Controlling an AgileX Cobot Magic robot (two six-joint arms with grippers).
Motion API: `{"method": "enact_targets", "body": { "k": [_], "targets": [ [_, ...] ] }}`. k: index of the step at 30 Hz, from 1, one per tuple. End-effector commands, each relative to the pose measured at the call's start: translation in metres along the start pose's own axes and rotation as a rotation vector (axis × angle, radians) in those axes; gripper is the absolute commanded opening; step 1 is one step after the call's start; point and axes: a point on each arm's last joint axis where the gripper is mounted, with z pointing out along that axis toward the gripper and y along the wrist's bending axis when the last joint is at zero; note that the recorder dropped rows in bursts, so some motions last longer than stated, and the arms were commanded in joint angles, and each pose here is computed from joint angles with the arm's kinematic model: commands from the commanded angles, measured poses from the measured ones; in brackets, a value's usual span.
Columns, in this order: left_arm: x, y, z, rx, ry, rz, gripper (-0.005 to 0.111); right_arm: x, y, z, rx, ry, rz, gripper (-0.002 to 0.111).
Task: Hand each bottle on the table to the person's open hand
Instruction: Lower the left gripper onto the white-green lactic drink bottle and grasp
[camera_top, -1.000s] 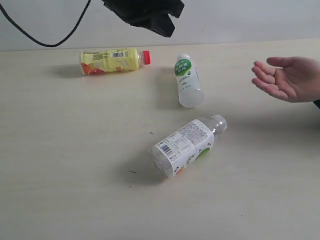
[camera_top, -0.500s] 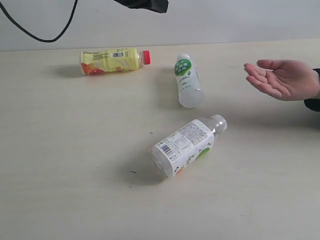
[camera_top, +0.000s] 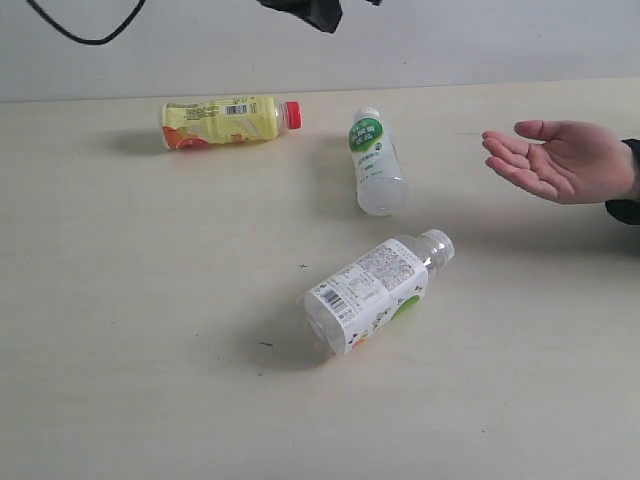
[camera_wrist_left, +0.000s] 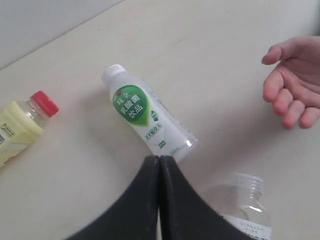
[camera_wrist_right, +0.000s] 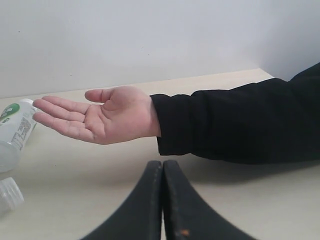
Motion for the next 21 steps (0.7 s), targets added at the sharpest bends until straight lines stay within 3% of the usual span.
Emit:
{"method": "enact_targets", "body": {
  "k": [1,4,6,9,13,16,19,21],
  "targets": [
    [-0.010,-0.038,0.015,-0.150,-0.014,-0.008,0.000,0.001,-0.001,0.000,0.008,-0.008,-0.002,0.000],
    [-0.012,-0.056,0.032,-0.152,-0.022,-0.072,0.000,0.001,-0.001,0.000,0.008,-0.008,-0.002,0.000],
    [-0.013,-0.058,0.047,-0.145,-0.035,-0.141,0.000,0.001,-0.001,0.000,0.008,-0.008,-0.002,0.000],
    [-0.008,-0.052,0.069,-0.161,-0.035,-0.225,0.001,0.001,-0.001,0.000,0.008,-0.008,-0.002,0.000],
    [0.000,-0.046,0.098,-0.162,-0.024,-0.304,0.014,0.001,-0.001,0.000,0.008,-0.008,-0.002,0.000],
    [0.009,-0.047,0.119,-0.147,-0.002,-0.343,0.035,0.001,0.000,0.000,0.000,-0.008,-0.004,0.000],
    [0.018,-0.047,0.145,-0.126,-0.003,-0.362,0.077,0.001,0.003,0.000,-0.051,-0.006,-0.013,0.000],
    [0.022,-0.048,0.157,-0.117,-0.015,-0.390,0.093,0.001,0.004,0.000,-0.066,-0.006,-0.016,0.000]
  ]
}}
